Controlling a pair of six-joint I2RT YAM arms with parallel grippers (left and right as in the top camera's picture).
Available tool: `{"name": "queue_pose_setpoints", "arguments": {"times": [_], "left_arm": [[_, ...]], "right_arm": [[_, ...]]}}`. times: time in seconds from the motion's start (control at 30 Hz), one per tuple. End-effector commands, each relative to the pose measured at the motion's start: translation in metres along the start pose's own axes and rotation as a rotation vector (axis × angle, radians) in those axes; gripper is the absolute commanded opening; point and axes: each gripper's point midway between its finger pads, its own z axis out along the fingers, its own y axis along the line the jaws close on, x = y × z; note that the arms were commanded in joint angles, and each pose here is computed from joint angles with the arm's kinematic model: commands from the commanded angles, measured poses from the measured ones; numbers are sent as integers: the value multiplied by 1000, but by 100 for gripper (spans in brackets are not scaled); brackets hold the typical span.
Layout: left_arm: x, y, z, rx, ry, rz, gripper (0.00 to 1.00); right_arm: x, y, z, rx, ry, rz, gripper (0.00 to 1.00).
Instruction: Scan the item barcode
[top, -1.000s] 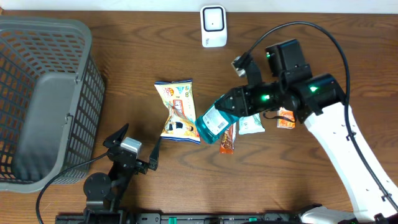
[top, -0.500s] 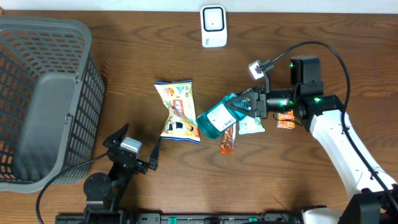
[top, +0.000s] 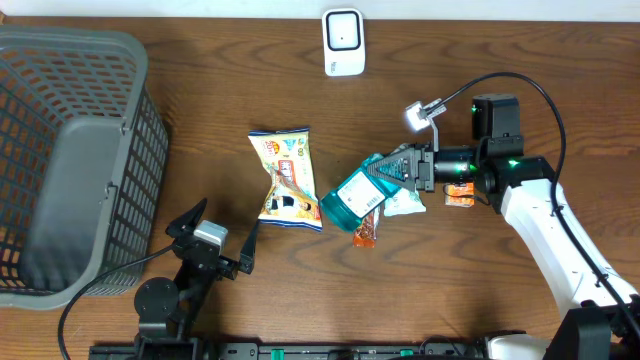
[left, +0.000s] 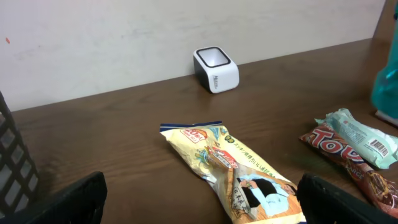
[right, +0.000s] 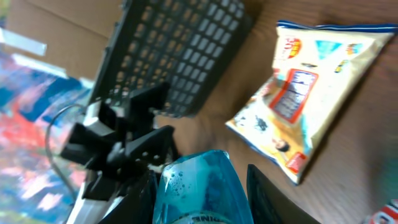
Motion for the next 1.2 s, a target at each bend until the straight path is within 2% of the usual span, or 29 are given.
{"name": "queue_pose_setpoints", "arguments": {"times": [0.0,0.13,0.27,0.37,0.6,0.8,1.17], "left_arm": [[17,-3,2,18,41,-19,98],[17,-3,2,18,41,-19,98],[17,-3,2,18,41,-19,98],[17,-3,2,18,41,-19,98],[17,-3,2,18,41,-19,98],[17,-3,2,18,41,-19,98],[17,-3,2,18,41,-19,98]], "right_arm": [[-5,1,-3,19,-14,-4,3],[-6,-6,-2,57,-19,-4,3],[-8,-26,-2,184,-33,-8,4],[-9,-59,1,427,-44,-9,7],[-20,-57,38,606,-72,-188,13],[-21,-73,43,884,-104,-284,14],[-1,-110,54,949,-5,-265,15]]}}
